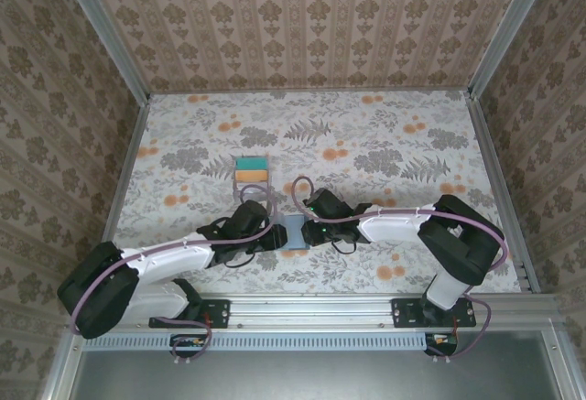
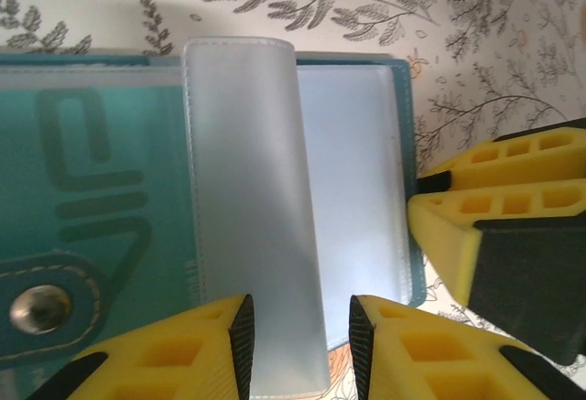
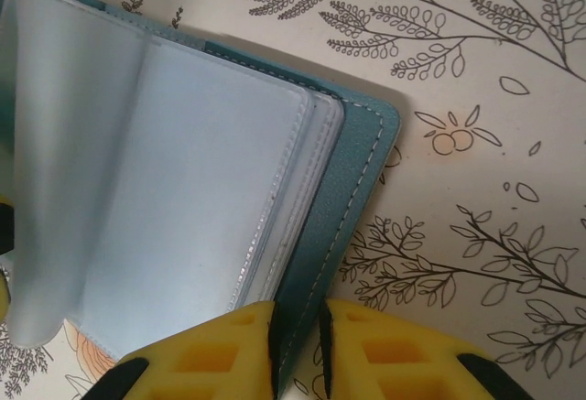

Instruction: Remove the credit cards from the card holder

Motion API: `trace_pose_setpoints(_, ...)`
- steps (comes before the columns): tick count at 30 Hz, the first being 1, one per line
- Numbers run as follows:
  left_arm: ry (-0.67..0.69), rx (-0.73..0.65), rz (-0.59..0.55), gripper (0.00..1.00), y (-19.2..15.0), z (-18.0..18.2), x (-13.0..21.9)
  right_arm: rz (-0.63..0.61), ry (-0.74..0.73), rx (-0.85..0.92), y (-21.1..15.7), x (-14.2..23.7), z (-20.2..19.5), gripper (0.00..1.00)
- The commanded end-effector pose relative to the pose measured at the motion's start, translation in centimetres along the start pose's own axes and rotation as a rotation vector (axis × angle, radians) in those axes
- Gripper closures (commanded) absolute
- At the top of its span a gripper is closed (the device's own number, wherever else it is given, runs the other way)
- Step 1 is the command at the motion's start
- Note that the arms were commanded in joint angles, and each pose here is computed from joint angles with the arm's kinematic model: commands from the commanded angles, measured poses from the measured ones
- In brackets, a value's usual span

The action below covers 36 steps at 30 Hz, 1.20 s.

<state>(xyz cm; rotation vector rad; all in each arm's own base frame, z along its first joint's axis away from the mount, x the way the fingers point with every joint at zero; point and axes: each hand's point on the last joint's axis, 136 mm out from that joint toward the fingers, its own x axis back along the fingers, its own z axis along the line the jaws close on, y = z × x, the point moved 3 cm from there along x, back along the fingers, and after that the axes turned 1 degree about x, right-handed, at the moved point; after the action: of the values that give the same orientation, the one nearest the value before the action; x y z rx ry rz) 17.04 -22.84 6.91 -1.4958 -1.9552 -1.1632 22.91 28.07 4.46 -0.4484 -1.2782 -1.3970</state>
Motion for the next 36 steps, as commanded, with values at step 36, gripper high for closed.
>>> trace_pose_setpoints(36,0.052,0.091,-0.134,0.59,0.9,4.3,5.5,0.025,0.001,-0.022,-0.8,-0.8,0.1,0.77)
